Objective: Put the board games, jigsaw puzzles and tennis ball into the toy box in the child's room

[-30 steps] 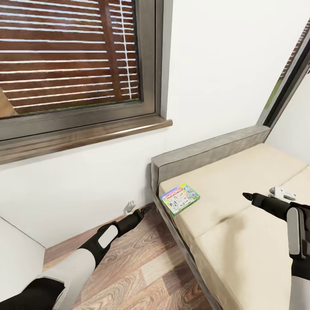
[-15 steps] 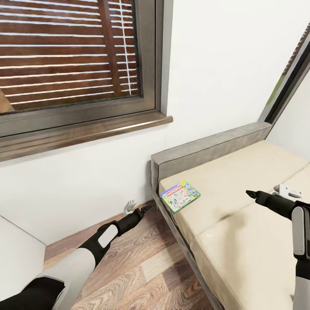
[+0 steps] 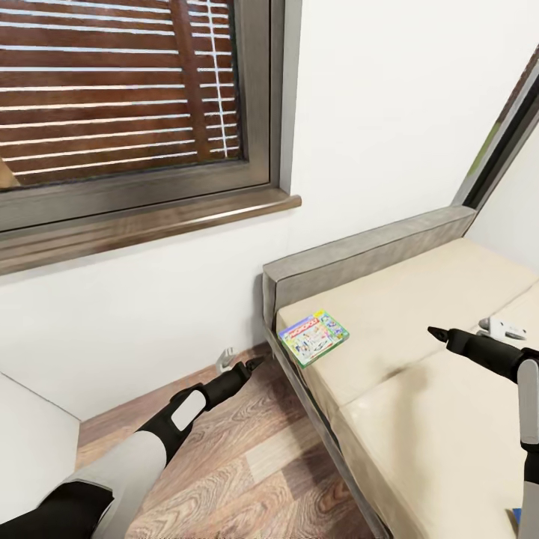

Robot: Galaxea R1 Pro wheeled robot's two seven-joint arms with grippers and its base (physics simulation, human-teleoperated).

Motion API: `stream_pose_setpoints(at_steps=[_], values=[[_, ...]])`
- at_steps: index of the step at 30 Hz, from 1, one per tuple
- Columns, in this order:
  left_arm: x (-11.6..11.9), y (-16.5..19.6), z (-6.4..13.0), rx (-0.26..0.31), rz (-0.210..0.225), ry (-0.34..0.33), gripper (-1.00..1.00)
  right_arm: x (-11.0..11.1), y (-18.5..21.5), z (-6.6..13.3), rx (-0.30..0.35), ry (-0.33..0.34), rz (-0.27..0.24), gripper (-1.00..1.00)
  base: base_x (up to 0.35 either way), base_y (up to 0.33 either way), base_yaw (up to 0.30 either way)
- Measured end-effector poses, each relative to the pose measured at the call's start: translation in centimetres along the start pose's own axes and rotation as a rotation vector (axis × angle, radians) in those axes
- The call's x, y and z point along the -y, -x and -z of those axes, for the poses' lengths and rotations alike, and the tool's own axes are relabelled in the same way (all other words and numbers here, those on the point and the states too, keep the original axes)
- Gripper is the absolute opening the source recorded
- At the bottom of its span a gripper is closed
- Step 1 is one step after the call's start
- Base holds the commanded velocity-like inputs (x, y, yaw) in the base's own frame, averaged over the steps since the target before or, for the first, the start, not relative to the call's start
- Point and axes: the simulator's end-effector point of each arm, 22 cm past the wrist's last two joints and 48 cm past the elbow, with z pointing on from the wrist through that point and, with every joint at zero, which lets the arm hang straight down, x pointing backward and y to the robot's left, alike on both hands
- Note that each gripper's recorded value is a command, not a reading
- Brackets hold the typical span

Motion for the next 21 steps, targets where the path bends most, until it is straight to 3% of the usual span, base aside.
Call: stream_pose_setpoints(at_steps=[12, 21], values=[[-0.8, -0.4, -0.3, -0.007, 0.011, 0.008, 1.0, 0.0, -0.5, -0.5, -0.01, 0.016, -0.001, 1.0, 0.0, 0.0, 0.0], [0.4, 1.0, -0.8, 0.001, -0.003, -0.008, 1.0, 0.0, -0.6, -0.6, -0.013, 0.019, -0.002, 1.0, 0.0, 0.0, 0.0]])
